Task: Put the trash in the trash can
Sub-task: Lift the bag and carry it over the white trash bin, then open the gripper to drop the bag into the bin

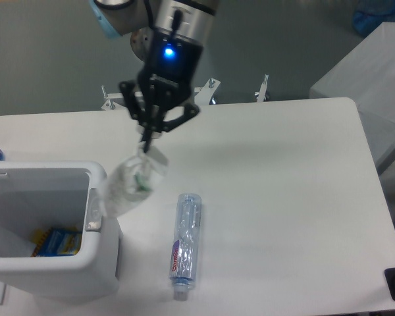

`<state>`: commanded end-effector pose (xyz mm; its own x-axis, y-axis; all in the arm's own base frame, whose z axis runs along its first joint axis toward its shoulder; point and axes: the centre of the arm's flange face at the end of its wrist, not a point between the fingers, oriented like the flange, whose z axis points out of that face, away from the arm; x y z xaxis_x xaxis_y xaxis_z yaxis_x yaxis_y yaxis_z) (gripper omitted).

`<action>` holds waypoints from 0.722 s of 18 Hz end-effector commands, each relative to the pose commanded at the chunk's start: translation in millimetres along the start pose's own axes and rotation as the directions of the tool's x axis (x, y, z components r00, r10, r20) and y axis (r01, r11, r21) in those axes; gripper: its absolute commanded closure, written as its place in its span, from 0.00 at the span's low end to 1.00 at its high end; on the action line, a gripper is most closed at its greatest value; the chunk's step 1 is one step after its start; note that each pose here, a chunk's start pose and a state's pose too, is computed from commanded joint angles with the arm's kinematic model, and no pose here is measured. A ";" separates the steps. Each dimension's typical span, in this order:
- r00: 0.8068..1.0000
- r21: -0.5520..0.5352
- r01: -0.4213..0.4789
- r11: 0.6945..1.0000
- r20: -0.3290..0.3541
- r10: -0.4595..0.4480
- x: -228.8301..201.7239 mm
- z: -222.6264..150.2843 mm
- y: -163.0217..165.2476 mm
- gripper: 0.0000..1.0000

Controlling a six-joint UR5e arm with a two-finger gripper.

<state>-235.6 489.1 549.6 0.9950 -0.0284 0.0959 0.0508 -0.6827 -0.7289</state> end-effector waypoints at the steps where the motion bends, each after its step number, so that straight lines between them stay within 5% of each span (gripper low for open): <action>1: 1.000 -0.003 -0.008 1.000 -0.011 0.008 7.3 3.8 -1.4 1.00; 13: 0.989 -0.037 -0.078 0.996 -0.132 0.073 53.0 69.4 -9.8 1.00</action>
<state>-177.4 545.0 514.8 0.9759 -0.1741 0.1314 -0.0304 -0.7050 -0.7085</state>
